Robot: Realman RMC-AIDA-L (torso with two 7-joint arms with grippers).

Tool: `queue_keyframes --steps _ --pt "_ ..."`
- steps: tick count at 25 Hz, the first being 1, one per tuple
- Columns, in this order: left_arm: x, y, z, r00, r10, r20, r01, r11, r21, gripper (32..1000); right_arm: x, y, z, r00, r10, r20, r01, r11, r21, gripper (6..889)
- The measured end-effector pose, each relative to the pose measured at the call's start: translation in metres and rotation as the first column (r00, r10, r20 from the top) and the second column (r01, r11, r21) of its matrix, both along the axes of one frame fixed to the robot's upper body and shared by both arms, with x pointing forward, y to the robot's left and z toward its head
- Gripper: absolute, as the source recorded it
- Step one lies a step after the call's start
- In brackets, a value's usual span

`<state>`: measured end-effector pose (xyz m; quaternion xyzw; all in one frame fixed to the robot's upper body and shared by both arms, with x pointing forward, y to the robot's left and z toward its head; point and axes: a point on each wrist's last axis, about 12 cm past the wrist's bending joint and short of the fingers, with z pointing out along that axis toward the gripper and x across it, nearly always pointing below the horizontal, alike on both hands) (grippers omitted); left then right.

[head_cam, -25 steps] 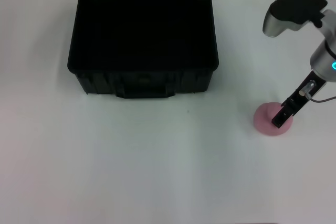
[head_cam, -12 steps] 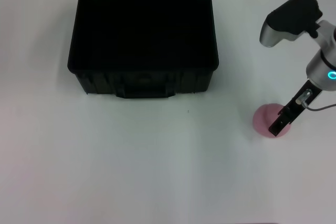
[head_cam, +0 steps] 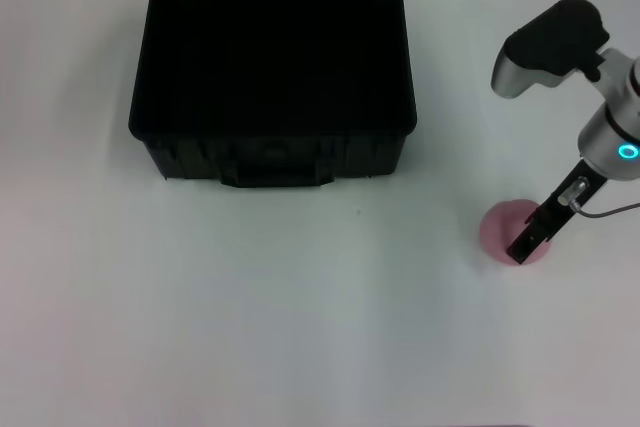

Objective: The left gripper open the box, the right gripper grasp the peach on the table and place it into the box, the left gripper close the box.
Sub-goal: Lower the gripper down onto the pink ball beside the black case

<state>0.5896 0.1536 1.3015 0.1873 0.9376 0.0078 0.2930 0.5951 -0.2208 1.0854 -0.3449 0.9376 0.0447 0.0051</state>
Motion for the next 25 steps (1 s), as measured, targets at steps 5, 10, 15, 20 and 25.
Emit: queue_keyframes --steps 5,10,15,20,25 --pt "-0.0001 -0.0002 0.0 1.0 -0.001 -0.001 0.001 1.0 0.0 402 -0.0015 0.0011 -0.0034 1.0 -0.003 0.001 0.003 1.0 0.005 791" --pt "-0.0001 -0.0002 0.0 1.0 -0.002 -0.001 0.002 1.0 0.0 402 -0.0028 0.0025 -0.0071 1.0 -0.005 -0.007 0.005 1.0 0.017 790" --pt "-0.0002 -0.0006 -0.0004 1.0 -0.004 -0.004 0.004 1.0 0.001 402 -0.0028 0.004 -0.0075 1.0 -0.005 -0.01 0.006 1.0 0.03 789" --pt "-0.0004 -0.001 -0.0004 1.0 -0.005 -0.006 0.005 1.0 0.003 401 -0.0027 0.0037 -0.0076 1.0 -0.006 -0.009 0.006 1.0 0.03 788" --pt "-0.0005 -0.0011 -0.0006 1.0 -0.006 -0.008 0.006 1.0 0.004 401 -0.0021 0.0037 -0.0069 1.0 -0.006 -0.005 0.006 1.0 0.028 739"
